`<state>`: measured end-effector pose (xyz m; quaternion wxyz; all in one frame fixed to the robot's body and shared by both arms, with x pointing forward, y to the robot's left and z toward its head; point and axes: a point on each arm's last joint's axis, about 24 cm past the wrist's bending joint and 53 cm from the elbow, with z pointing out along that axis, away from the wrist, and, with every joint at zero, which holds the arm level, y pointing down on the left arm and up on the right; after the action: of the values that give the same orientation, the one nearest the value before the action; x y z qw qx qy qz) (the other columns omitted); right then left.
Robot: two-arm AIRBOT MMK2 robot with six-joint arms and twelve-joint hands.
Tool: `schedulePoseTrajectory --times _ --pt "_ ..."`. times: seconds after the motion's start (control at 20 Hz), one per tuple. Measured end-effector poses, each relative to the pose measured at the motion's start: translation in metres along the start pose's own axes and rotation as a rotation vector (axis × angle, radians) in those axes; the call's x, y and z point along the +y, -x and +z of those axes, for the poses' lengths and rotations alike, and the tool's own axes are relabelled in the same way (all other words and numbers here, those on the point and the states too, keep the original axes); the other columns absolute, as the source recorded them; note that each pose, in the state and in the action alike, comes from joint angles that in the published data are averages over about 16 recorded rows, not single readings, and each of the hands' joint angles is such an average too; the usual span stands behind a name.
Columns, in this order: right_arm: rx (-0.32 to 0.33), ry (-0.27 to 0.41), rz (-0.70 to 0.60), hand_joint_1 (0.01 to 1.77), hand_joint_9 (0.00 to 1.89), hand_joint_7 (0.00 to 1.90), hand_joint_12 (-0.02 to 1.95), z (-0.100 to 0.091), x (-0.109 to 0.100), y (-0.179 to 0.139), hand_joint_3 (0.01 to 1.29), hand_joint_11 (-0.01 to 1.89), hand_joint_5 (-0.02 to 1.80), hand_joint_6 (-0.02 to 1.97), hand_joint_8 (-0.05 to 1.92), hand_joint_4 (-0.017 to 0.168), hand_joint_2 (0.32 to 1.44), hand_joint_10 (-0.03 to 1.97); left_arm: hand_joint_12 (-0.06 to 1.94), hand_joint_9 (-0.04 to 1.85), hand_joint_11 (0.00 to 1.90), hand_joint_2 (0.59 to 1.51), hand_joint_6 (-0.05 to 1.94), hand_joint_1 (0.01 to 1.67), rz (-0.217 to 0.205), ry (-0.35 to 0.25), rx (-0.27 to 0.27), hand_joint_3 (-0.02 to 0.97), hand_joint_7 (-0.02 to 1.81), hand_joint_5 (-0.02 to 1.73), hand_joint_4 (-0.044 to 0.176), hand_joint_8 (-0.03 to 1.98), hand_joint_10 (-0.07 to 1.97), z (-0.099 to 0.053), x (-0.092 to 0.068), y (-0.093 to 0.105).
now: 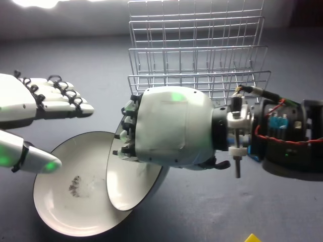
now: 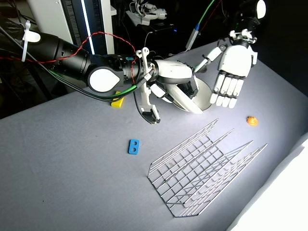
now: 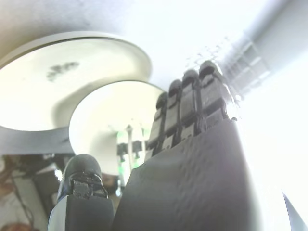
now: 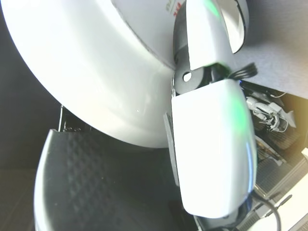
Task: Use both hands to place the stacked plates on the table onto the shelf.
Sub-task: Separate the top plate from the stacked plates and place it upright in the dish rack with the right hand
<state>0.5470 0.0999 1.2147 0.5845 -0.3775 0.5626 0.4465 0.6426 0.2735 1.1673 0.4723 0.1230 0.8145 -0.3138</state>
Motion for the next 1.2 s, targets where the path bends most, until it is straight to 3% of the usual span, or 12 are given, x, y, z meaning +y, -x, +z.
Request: schedulePoseTrajectory --times 0.3,0.55,0.95,1.2 --pt "-0.045 -0.017 0.019 1.3 1.0 0.96 1.22 -0.016 0.001 0.037 0.02 0.88 0.91 1.07 0.91 0.002 1.0 1.07 0.01 0.07 0.03 1.146 0.01 0.02 0.004 0.044 -0.04 0.016 0.1 0.07 0.002 0.0 0.01 -0.009 0.017 0.018" --pt "-0.092 -0.058 0.117 1.3 1.0 0.97 1.22 -0.035 -0.009 0.078 0.02 0.88 0.91 1.07 0.9 0.002 1.0 1.07 0.01 0.08 0.04 1.147 0.01 0.02 0.002 0.07 -0.061 0.016 0.11 0.09 0.003 0.0 0.01 -0.014 0.026 0.027" --pt "-0.175 -0.144 0.432 1.31 1.01 0.98 1.23 -0.064 -0.05 0.131 0.02 0.89 0.91 1.07 0.89 -0.001 1.0 1.08 0.03 0.11 0.05 1.147 0.01 0.02 0.017 0.067 -0.09 0.015 0.12 0.11 0.003 0.0 0.01 -0.019 0.028 0.037" --pt "-0.218 -0.201 0.608 1.32 1.02 0.98 1.23 -0.078 -0.084 0.147 0.02 0.89 0.91 1.07 0.9 -0.002 1.0 1.08 0.03 0.12 0.06 1.147 0.01 0.02 0.047 0.051 -0.095 0.016 0.14 0.12 0.005 0.0 0.01 -0.02 0.025 0.04"
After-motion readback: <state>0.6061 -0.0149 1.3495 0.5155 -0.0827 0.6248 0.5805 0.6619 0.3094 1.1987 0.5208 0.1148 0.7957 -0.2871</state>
